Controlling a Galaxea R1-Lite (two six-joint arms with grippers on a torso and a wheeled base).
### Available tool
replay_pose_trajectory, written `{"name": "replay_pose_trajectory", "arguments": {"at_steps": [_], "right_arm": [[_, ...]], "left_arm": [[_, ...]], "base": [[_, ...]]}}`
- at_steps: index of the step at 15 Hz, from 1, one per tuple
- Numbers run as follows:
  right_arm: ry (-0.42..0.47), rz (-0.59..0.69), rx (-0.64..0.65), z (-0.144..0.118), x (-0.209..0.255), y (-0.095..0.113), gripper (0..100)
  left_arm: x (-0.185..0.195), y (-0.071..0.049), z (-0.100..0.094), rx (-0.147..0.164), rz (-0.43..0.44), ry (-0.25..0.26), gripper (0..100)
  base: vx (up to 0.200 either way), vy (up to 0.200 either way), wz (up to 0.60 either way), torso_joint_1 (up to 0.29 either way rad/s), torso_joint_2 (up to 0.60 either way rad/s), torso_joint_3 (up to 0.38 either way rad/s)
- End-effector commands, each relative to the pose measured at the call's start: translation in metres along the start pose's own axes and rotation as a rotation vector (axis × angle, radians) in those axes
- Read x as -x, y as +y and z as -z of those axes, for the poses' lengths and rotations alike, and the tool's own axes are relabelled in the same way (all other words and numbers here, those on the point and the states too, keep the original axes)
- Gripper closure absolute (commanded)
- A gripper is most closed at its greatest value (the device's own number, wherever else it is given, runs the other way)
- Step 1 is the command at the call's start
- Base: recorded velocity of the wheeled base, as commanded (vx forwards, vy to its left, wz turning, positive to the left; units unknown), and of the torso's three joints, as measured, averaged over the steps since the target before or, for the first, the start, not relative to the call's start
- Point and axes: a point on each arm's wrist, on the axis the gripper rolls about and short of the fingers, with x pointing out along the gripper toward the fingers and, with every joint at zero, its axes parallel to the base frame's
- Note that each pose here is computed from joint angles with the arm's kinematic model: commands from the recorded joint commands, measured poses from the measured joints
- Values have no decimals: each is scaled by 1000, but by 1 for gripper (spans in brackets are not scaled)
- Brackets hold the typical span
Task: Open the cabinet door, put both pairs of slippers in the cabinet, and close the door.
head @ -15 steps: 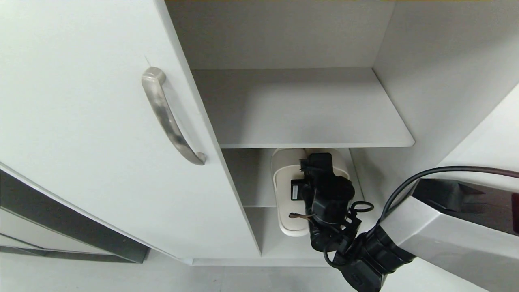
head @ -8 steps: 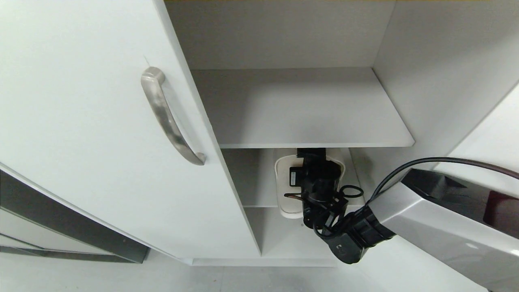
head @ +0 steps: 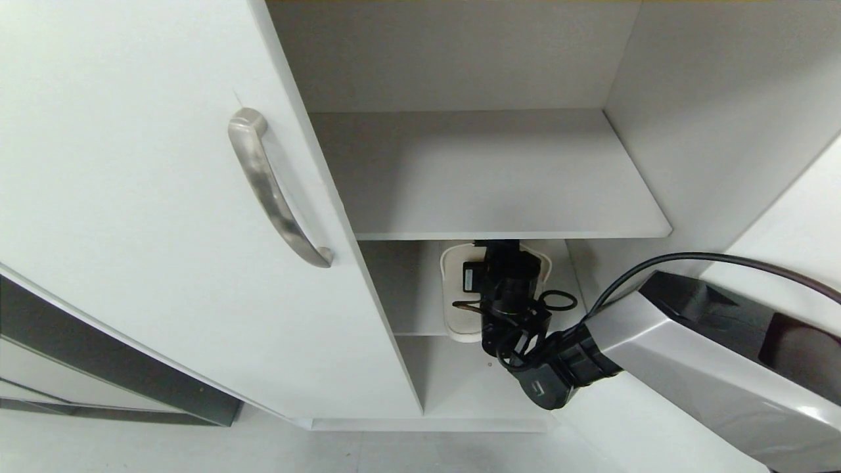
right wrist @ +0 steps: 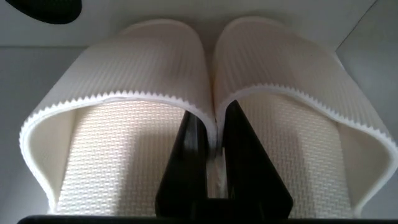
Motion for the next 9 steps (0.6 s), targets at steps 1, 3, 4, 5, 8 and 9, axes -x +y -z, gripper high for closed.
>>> {"name": "replay_pose_trajectory", "arguments": {"at_steps": [1, 3, 4, 5, 8, 9], "right_arm": [[1, 2, 1, 1, -1, 0, 0], [11, 1, 11, 3, 2, -1, 0], [29, -8, 29, 7, 9, -1, 0], [31, -26, 27, 5, 17, 1, 0], [29, -49, 22, -3, 35, -3, 0], [27, -56, 19, -10, 41, -5, 0]], "left_arm": [[0, 0, 0, 0, -2, 2, 100], [0, 0, 0, 0, 0, 0, 100], [0, 0, 0, 0, -2, 0, 100], [0, 0, 0, 0, -2, 2, 100], [0, 0, 0, 0, -2, 0, 100], [0, 0, 0, 0, -2, 0, 100]], "base": [[0, 0, 0, 0, 0, 0], [0, 0, 0, 0, 0, 0], [0, 0, 0, 0, 0, 0], [0, 0, 0, 0, 0, 0], [0, 0, 0, 0, 0, 0], [0, 0, 0, 0, 0, 0]]}}
